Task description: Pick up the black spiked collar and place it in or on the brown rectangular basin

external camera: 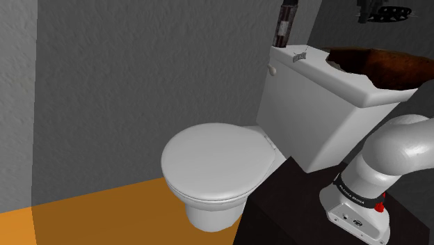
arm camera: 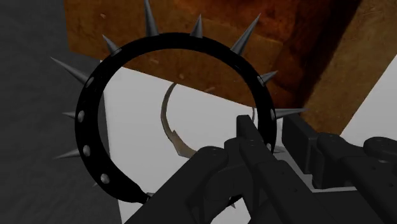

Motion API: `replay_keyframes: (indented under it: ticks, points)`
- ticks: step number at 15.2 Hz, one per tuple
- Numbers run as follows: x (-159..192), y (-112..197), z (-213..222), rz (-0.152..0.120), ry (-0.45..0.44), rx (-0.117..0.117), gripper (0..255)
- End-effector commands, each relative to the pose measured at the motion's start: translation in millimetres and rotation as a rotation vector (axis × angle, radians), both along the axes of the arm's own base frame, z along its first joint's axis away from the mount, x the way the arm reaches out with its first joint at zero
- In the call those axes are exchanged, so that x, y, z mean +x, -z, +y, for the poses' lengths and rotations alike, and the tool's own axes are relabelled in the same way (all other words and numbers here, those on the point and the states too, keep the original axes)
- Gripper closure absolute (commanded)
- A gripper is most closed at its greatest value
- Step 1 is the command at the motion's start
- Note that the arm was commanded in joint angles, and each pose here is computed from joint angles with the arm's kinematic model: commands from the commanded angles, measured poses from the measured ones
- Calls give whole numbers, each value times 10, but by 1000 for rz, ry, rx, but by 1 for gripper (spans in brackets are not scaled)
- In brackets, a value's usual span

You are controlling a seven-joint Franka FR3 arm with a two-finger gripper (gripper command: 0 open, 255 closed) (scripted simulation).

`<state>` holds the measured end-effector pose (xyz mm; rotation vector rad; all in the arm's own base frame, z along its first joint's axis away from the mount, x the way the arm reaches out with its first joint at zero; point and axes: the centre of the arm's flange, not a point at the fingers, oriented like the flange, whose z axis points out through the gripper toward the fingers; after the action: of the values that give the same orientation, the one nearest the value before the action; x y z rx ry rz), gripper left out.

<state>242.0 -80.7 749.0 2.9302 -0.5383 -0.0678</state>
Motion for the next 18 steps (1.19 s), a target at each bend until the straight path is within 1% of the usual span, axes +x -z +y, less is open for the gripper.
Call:
replay_keyframes:
  ticks: [1, 6, 18]
  points:
    - [-268, 13, 120, 1, 1, 0, 255]
    - [-882, 25, 389, 1, 1, 0, 255]
    - [-882, 670, 389, 1, 1, 0, 255]
